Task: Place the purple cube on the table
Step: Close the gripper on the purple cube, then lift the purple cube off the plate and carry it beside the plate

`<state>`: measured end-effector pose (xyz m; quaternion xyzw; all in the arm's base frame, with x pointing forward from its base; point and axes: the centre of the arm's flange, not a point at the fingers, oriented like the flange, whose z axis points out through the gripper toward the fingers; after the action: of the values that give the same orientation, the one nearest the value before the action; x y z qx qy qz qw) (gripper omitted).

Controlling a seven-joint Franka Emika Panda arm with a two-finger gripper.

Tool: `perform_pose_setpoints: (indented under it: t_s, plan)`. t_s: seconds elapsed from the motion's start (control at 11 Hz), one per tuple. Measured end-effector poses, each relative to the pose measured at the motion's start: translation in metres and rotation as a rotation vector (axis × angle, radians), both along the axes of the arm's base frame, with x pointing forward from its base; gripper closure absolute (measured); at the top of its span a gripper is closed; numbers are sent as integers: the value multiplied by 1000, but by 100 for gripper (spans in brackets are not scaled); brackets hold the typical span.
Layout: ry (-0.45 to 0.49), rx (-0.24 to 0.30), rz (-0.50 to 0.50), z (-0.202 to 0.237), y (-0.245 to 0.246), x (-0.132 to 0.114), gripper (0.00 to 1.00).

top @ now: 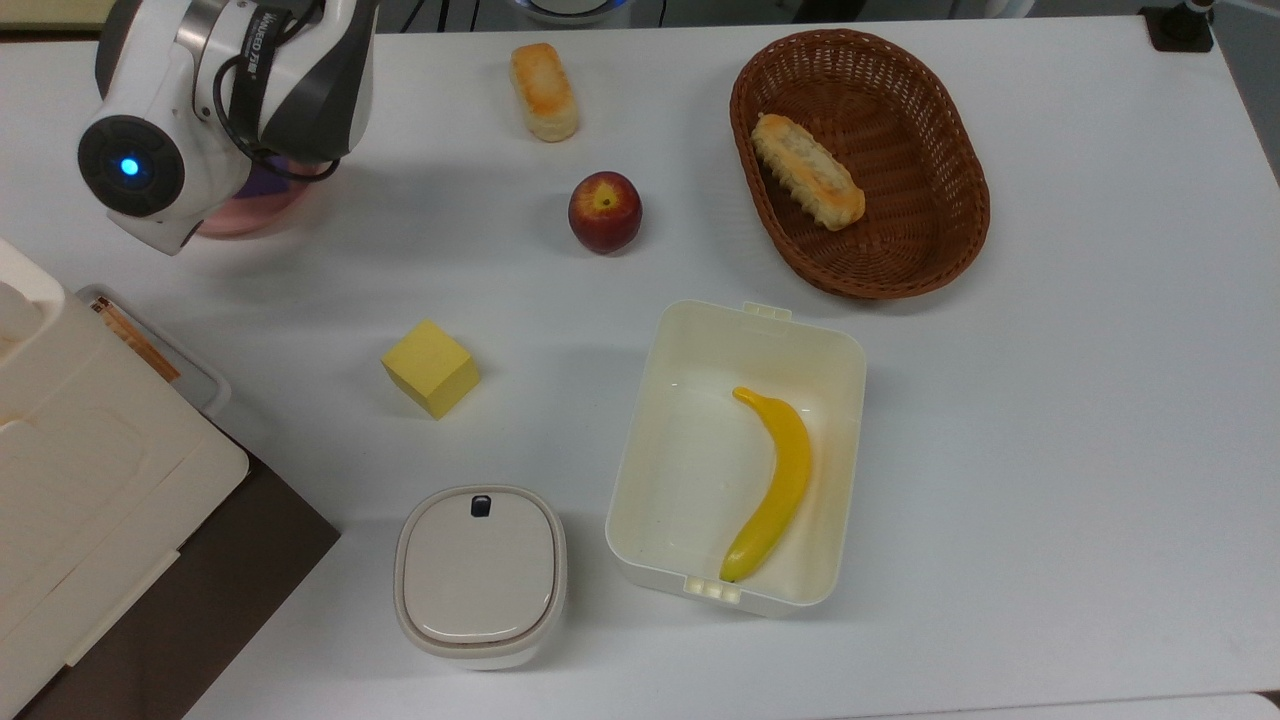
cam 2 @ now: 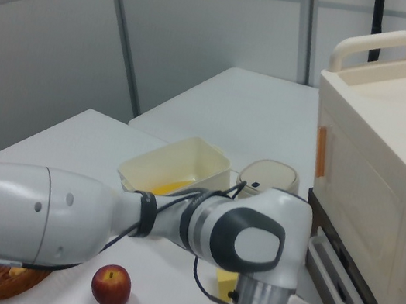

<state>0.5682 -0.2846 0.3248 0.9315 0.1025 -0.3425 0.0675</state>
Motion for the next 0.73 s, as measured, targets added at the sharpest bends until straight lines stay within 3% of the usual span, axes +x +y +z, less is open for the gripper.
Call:
perform_pose_setpoints:
  t_s: [0.36, 0.55, 0.73]
  plan:
    - [-79, -8, 31, 60, 30, 17, 49]
    - [-125, 31, 47, 74, 74, 31, 49]
    - [-180, 82, -8, 78, 112, 44, 49]
